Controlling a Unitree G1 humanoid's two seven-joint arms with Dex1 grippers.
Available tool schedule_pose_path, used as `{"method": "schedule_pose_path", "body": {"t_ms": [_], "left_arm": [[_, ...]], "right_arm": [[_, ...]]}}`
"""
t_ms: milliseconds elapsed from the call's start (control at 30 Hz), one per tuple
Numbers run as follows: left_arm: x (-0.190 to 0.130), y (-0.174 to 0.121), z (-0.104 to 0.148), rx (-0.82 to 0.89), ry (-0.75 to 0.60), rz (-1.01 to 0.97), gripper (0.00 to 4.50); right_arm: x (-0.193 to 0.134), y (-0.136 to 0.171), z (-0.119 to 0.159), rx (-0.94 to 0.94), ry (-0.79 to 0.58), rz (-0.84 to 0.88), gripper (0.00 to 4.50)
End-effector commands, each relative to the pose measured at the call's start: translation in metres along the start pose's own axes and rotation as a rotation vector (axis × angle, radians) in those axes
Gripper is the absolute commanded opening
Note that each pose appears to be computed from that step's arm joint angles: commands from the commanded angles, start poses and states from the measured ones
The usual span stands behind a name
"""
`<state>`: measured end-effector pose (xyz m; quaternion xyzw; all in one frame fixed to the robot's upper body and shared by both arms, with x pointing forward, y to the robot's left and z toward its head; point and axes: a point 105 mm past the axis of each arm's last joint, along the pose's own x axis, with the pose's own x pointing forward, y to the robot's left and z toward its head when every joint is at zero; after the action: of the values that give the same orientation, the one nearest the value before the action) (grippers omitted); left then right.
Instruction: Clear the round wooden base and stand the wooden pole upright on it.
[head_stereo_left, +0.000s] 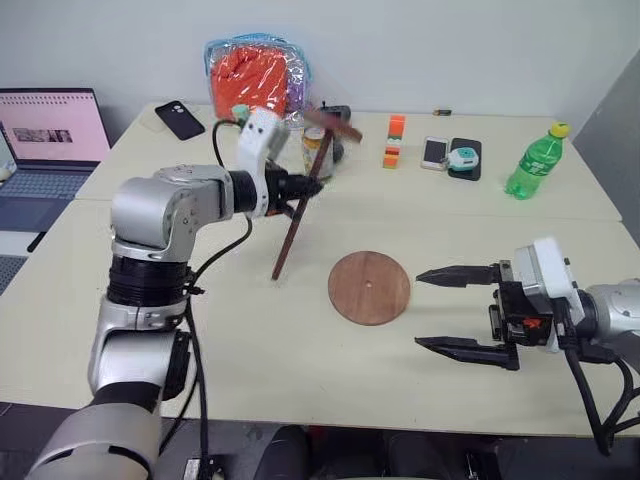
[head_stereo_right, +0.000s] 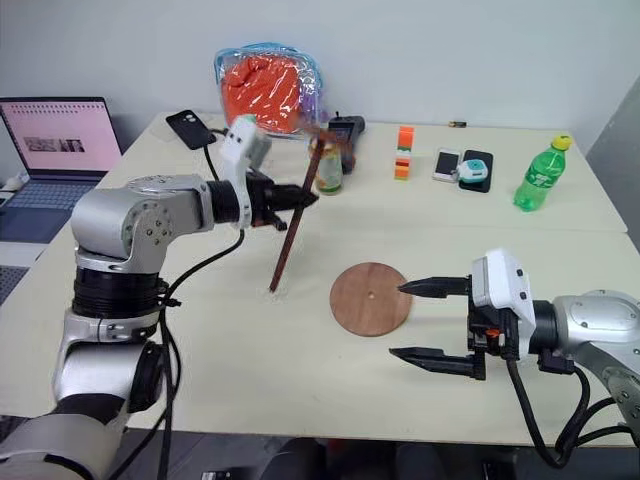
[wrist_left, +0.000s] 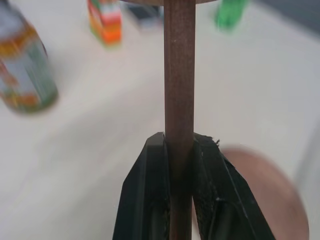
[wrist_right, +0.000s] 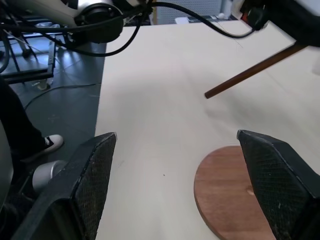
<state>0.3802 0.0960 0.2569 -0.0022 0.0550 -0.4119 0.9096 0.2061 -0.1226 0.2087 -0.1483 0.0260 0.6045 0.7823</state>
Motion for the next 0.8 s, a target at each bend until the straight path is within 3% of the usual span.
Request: {"method": "schedule_pose_path", "body": {"t_ms": [33,300,433,800], "left_arm": [[0.001,-0.014,0.04,0.032,-0.31,0.0,0.27],[0.019,-0.05,0.027,0.153,-0.521,-0.04,0.27],[0.025,-0.065,0.012,0.161,-0.535,-0.098,0.27],[0.028,-0.097,-0.008,0.11,-0.508,-0.253,0.27]], "right_arm": [[-0.009,-0.005,0.009,-0.06,0.014,-0.111,4.04],[-0.005,-0.003,-0.014,-0.01,0.117,-0.295,4.04],[0.002,-0.003,-0.02,0.031,0.109,-0.378,4.04],[0.001,0.006,-0.034,0.097,0.19,-0.386,4.04]]}}
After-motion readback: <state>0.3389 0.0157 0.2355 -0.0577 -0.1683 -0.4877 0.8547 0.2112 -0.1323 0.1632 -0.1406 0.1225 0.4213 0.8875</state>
